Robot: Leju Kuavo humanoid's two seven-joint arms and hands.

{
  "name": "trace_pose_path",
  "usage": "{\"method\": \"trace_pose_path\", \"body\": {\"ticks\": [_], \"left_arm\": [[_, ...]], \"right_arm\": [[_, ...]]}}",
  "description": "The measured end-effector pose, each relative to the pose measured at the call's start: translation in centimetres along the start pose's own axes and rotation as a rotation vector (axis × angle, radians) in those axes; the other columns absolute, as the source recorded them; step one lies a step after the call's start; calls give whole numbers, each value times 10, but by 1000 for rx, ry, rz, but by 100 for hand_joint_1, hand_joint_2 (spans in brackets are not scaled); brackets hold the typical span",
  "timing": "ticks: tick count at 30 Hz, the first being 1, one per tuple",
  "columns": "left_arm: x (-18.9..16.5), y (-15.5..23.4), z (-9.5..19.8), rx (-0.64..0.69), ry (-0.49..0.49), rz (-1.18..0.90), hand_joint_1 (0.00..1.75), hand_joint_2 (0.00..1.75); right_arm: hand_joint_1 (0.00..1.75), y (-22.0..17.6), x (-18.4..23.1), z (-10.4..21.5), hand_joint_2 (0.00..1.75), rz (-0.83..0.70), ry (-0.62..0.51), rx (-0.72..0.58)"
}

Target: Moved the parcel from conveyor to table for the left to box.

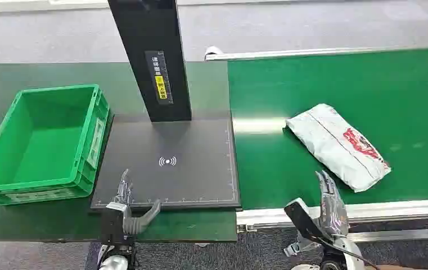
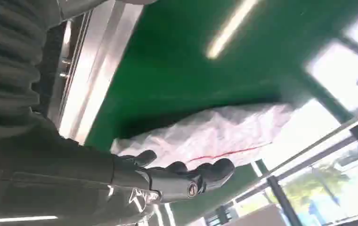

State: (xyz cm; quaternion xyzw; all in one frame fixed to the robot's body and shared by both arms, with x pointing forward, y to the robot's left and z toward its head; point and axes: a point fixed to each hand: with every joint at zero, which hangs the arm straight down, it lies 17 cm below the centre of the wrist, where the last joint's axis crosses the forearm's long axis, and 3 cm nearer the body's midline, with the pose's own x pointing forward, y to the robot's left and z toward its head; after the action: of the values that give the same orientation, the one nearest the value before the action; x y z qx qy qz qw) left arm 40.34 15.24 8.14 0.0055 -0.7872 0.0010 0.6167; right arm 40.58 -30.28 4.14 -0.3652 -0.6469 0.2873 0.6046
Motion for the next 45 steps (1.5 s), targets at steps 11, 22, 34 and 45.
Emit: {"method": "trace_pose_path", "body": {"ticks": [11, 22, 34, 45], "left_arm": [[-1, -2, -2, -3, -5, 15, 0, 175], [2, -14, -6, -39, -12, 27, 0, 175], [5, -30, -13, -83, -16, 29, 0, 175], [0, -39, -13, -107, 4, 32, 0, 175]], "right_arm": [[0, -19, -44, -38, 175, 0, 76, -51], [0, -7, -58, -83, 175, 9, 128, 6], [0, 21, -70, -98, 175, 114, 238, 127], [0, 13, -92, -96, 175, 448, 335, 148]]}}
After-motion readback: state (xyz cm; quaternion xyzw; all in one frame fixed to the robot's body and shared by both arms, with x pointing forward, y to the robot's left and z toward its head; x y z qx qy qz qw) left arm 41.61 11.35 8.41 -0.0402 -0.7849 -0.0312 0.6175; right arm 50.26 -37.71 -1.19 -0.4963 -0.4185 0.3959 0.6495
